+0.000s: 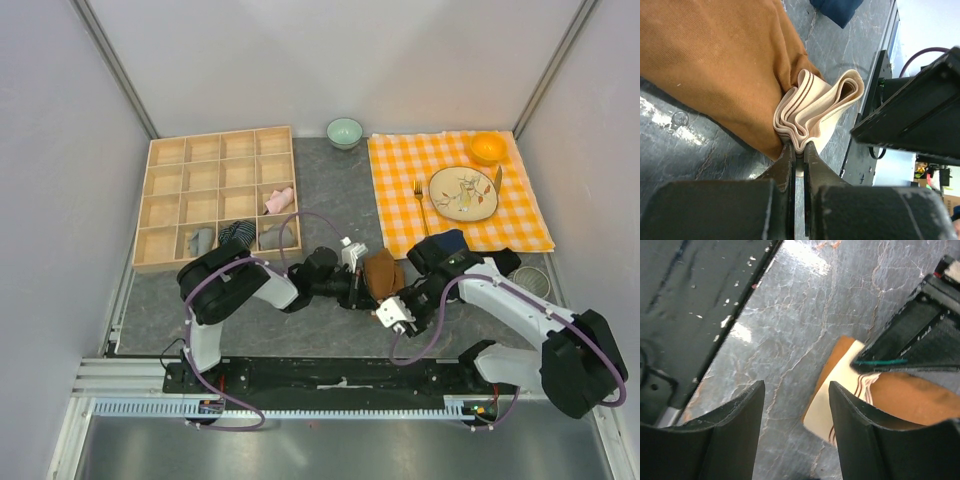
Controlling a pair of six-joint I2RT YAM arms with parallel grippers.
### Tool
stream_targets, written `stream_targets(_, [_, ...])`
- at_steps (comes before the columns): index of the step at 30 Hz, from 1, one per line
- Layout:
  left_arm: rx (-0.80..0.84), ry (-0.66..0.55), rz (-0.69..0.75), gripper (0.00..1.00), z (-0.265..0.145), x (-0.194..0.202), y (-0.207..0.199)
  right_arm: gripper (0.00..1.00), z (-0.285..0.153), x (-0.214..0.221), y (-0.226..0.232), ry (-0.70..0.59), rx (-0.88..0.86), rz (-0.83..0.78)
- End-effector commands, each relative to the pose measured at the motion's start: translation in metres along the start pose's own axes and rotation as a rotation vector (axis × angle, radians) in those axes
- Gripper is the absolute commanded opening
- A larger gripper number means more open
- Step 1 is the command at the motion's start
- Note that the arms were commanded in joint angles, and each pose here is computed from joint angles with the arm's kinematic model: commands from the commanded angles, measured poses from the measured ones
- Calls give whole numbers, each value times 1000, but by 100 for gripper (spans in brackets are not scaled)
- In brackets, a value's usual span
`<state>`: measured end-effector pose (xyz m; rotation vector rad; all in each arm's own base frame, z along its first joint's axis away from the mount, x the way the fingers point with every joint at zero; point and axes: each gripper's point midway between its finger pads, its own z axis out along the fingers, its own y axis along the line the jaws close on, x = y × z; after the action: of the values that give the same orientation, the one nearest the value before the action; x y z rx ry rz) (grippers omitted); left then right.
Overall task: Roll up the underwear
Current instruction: Roll the underwear to the center of the board.
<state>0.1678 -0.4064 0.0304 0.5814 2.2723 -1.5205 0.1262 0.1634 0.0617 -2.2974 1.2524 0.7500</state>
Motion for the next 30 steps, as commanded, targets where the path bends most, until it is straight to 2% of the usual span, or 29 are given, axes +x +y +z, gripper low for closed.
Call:
stream_targets(1, [-104, 80, -130, 2, 2, 15, 23, 62, 4, 11, -36, 84, 148, -96])
stream_targets(9, [-132, 88, -156, 6, 6, 11, 30, 63, 11, 40, -35, 188, 175, -84])
stream_targets(13, [-135, 47, -162, 16, 5, 1, 30, 59, 21, 62, -17, 258, 106, -70])
stream_targets(17, [-100, -79, -123, 23, -11, -24, 13, 50, 26, 78, -4, 307, 52, -22])
stream_targets(18, [-92, -144, -90, 25, -15, -36, 7, 48, 27, 79, -4, 308, 40, -5])
stream_targets(20, [-102, -198, -46, 32, -30, -36, 6, 46, 28, 78, 1, 298, 14, 30])
stream_targets(21, [-96, -261, 1, 34, -40, -49, -4, 44, 29, 76, 0, 291, 2, 46])
stream_targets(23, [-106, -307, 103, 38, -58, -44, -6, 40, 30, 74, 3, 280, -18, 103])
stream_targets(24, [-78, -367, 174, 40, -69, -52, -22, 37, 31, 69, 0, 259, -31, 122])
stream_targets(27, [-33, -445, 440, 43, -93, -31, -42, 32, 33, 59, 1, 205, -75, 212])
stream_targets(28, [-25, -483, 583, 46, -106, -24, -49, 30, 32, 56, 1, 184, -86, 239])
stream_targets(30, [-6, -472, 701, 47, -108, -6, -60, 26, 30, 47, 4, 139, -148, 297])
